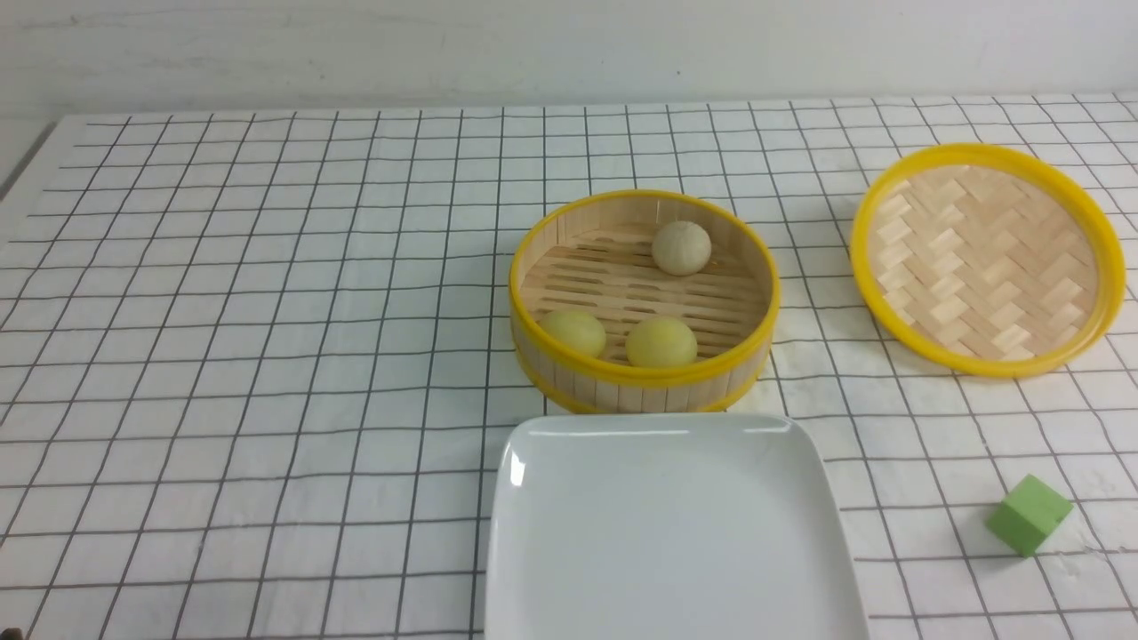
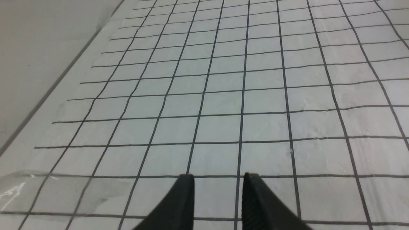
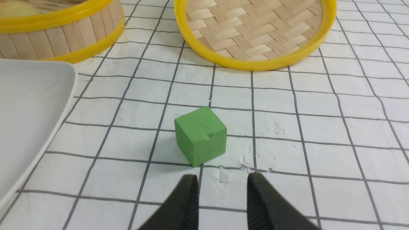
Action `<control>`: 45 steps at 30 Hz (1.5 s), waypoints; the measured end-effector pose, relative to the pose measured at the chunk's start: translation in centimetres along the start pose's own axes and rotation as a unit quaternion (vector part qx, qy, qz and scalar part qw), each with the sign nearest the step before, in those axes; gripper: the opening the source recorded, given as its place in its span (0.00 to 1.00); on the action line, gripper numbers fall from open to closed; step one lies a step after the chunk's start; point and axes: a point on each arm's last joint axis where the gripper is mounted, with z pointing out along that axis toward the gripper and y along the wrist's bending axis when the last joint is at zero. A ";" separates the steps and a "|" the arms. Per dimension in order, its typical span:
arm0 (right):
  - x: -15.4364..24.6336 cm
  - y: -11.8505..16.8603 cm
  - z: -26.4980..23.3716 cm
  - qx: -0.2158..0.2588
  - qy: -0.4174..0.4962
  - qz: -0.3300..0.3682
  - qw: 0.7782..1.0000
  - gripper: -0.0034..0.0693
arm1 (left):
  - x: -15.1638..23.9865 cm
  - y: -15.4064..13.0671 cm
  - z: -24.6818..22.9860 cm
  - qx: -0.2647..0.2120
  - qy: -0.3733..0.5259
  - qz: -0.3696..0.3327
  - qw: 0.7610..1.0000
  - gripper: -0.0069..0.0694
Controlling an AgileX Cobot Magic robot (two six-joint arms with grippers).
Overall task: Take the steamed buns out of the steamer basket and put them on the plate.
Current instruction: Use the right arm to grab the steamed stuffed bun that is closest to it
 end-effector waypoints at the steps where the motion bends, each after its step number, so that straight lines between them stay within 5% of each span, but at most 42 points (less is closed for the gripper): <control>1: 0.0 0.0 0.0 0.000 0.000 0.000 1.000 0.38 | 0.0 0.0 0.0 0.000 0.000 0.000 1.000 0.41; 30: -0.1 0.0 0.0 0.000 -0.006 0.001 1.000 0.38 | -0.9 -0.3 0.0 0.021 -0.051 -0.076 0.996 0.41; 39: -0.8 0.7 0.0 -0.048 -0.051 0.139 0.988 0.38 | -1.3 -0.4 -0.1 0.026 -0.071 -0.077 0.994 0.41; 45: -1.9 1.0 -0.2 -0.087 -0.097 0.304 0.944 0.38 | -2.1 -0.5 -0.2 0.046 -0.112 -0.145 0.982 0.41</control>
